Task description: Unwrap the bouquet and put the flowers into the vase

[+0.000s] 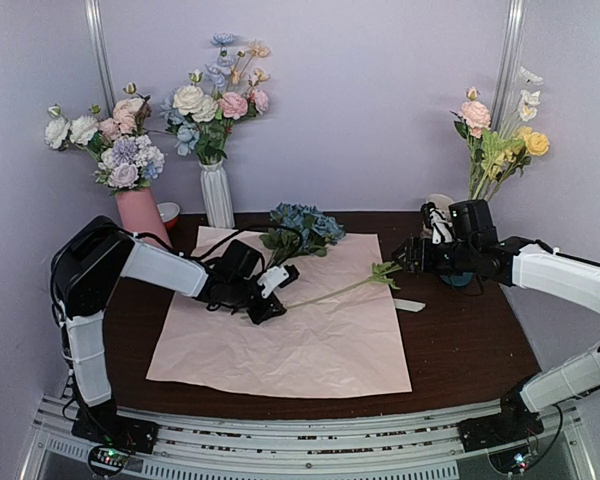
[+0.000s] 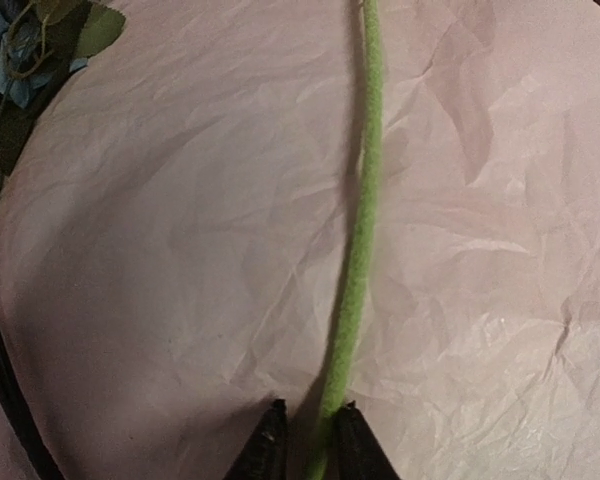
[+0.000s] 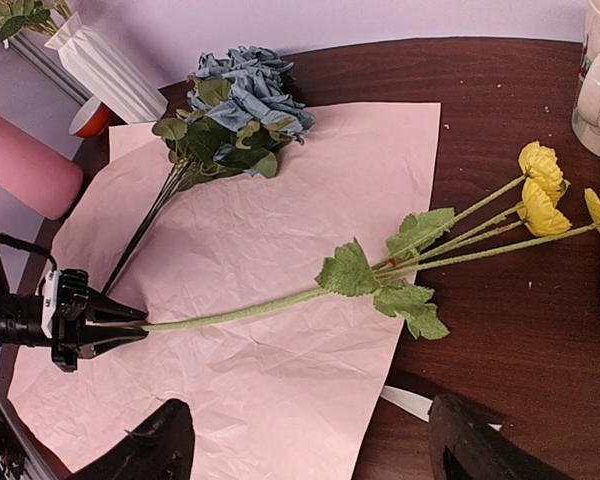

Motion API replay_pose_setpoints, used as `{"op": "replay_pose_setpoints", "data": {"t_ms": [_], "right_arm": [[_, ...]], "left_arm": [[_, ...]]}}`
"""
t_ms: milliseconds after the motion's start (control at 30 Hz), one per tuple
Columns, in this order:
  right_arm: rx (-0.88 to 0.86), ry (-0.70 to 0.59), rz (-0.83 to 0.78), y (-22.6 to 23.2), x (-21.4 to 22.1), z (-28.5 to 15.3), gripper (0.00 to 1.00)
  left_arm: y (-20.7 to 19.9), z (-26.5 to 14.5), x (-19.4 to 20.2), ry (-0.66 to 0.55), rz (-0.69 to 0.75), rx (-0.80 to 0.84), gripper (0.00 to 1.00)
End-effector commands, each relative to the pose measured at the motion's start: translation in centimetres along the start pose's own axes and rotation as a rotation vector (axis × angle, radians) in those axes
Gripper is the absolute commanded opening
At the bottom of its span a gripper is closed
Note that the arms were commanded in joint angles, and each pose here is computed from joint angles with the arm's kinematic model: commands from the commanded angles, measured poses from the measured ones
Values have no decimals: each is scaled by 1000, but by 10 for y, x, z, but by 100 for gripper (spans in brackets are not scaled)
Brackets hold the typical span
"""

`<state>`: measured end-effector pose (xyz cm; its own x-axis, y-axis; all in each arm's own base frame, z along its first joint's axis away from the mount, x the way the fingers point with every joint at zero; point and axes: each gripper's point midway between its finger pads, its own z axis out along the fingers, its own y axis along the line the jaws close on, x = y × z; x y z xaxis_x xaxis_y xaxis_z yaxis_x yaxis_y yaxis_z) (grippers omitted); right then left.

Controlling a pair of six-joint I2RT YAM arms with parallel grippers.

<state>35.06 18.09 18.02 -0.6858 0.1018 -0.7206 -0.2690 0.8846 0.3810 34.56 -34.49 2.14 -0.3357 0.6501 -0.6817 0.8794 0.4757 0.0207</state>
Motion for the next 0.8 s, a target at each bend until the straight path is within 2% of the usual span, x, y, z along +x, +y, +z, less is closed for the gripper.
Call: {"op": "replay_pose_setpoints", "data": {"t_ms": [0,33,67,300,500,633,767], "right_arm": [[-16,-3,9,3,2,0,82],[-19,-2,11,3,2,0,82],[-25,0,13,4,2,1,82],[-98,-16,58,18,-4,1,82],[-312,-34,189,51,-5,7,82],[-372,-43,265,59,-5,13,82],[-503,-57,407,77,-10,17,82]], "left_arm": [[3,0,-13,-62,12,4,8],[2,0,-14,-76,11,3,2],[1,-2,-16,-92,8,3,0],[-6,-20,-30,-189,-32,19,0],[-23,-40,-54,-284,-74,59,0],[-30,-55,-70,-347,-136,95,0],[-38,-74,-84,-404,-178,132,0]]}}
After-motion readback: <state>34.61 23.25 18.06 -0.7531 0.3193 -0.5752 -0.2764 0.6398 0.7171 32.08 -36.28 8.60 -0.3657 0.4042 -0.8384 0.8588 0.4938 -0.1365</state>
